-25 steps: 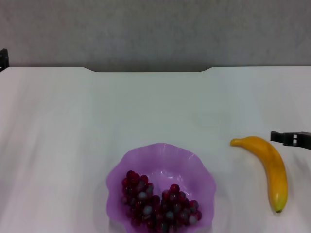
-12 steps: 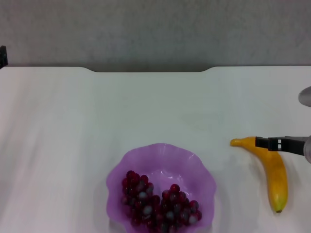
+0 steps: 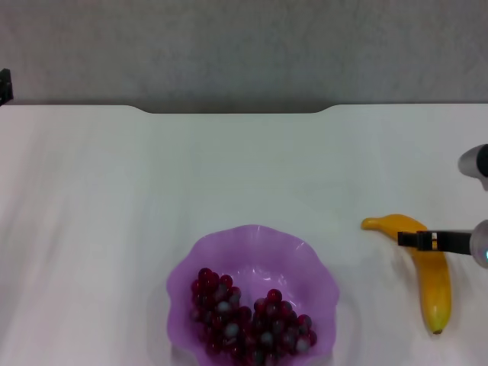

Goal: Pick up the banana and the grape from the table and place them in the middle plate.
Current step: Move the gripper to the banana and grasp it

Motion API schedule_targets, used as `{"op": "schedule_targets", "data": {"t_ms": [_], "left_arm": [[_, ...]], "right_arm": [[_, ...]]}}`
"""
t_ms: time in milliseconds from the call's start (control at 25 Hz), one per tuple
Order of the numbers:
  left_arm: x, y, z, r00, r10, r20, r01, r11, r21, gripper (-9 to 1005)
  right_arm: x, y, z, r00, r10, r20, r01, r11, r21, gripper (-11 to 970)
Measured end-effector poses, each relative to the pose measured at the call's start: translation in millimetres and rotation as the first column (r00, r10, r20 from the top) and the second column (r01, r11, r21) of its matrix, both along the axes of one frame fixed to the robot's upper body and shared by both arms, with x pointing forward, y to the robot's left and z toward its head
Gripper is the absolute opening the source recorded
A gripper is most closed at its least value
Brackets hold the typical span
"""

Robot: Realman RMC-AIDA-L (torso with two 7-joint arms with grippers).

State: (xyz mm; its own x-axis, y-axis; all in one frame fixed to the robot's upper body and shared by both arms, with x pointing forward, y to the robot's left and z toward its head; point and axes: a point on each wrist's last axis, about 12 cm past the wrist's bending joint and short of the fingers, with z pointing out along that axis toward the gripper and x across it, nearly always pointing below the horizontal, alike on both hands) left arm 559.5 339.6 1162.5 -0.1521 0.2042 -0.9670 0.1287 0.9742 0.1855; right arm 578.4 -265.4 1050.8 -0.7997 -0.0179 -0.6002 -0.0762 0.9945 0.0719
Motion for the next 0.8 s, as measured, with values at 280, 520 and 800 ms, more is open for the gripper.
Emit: {"op": "schedule_targets", "data": {"t_ms": [280,520,800], "left_arm": [[0.1,-1.2,0.5,1.000,-0.005,0.001,0.005,1.000,-0.001,880],[0.1,-1.6,0.6,1.000,-0.006,0.001,0.006,1.000,-0.002,880],[0.2,-5.3,-0.6,1.000,-0.023,-0.005,0.023,1.000,-0.004,880]], "right_arm": [[4.7,-1.5,-13.5,0.999,-0.008,-0.048,0.007,1.000,-0.021,753],[6.8,1.8,-17.6,0.999,0.010,-0.053,-0.012,0.999,-0.038,751],[6.5,1.2,-18.3,0.999,0.021,-0.048,-0.023,0.998,-0.051,516]]}}
